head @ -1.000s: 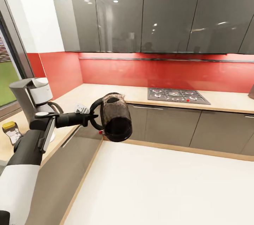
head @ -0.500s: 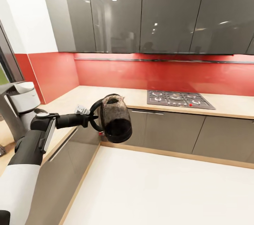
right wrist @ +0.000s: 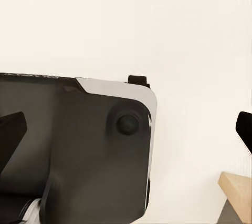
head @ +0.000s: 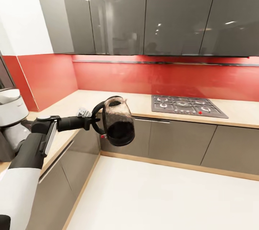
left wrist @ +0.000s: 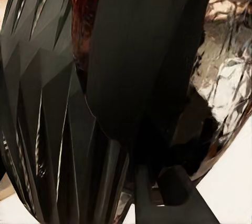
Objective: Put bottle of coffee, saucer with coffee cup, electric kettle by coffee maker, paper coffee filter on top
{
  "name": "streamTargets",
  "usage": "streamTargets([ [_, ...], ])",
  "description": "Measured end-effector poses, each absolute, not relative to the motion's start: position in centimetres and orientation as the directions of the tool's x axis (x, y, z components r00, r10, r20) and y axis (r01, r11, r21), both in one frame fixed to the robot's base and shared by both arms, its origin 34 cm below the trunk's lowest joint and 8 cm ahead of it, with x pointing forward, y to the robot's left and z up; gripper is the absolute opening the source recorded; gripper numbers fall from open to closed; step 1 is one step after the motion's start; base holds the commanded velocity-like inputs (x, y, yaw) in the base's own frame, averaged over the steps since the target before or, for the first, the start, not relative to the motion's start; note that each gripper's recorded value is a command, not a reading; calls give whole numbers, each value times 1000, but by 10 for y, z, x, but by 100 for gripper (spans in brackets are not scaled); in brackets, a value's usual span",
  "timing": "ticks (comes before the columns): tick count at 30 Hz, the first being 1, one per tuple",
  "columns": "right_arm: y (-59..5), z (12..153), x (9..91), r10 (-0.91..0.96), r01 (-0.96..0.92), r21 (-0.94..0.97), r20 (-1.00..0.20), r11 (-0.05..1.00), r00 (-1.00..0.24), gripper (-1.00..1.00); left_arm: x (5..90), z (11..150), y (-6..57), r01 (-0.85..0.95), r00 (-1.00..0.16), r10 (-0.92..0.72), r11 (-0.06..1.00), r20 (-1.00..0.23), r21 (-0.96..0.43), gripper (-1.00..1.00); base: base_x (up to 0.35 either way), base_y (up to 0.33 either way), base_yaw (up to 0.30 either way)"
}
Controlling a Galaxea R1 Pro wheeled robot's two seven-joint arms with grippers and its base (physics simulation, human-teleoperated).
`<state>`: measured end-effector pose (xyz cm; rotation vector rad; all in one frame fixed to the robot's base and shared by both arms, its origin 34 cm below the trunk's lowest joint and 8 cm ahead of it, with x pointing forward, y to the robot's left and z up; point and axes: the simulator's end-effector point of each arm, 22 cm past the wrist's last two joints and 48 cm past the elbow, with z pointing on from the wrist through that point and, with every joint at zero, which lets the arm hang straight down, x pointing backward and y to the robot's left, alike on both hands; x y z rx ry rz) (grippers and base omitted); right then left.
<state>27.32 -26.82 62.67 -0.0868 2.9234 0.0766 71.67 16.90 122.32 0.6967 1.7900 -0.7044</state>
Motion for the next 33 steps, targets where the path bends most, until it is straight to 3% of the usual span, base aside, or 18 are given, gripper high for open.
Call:
streamTargets([
  [21, -268, 627, 273, -54, -65, 45, -215, 997, -975, 100, 717, 1224, 168, 741, -284, 128, 658, -950, -133, -100, 336, -2, 0],
  [33, -268, 627, 273, -54, -65, 45, -215, 997, -975, 100, 717, 1224, 166, 743, -284, 126, 656, -951, -135, -100, 317, -106, 0],
])
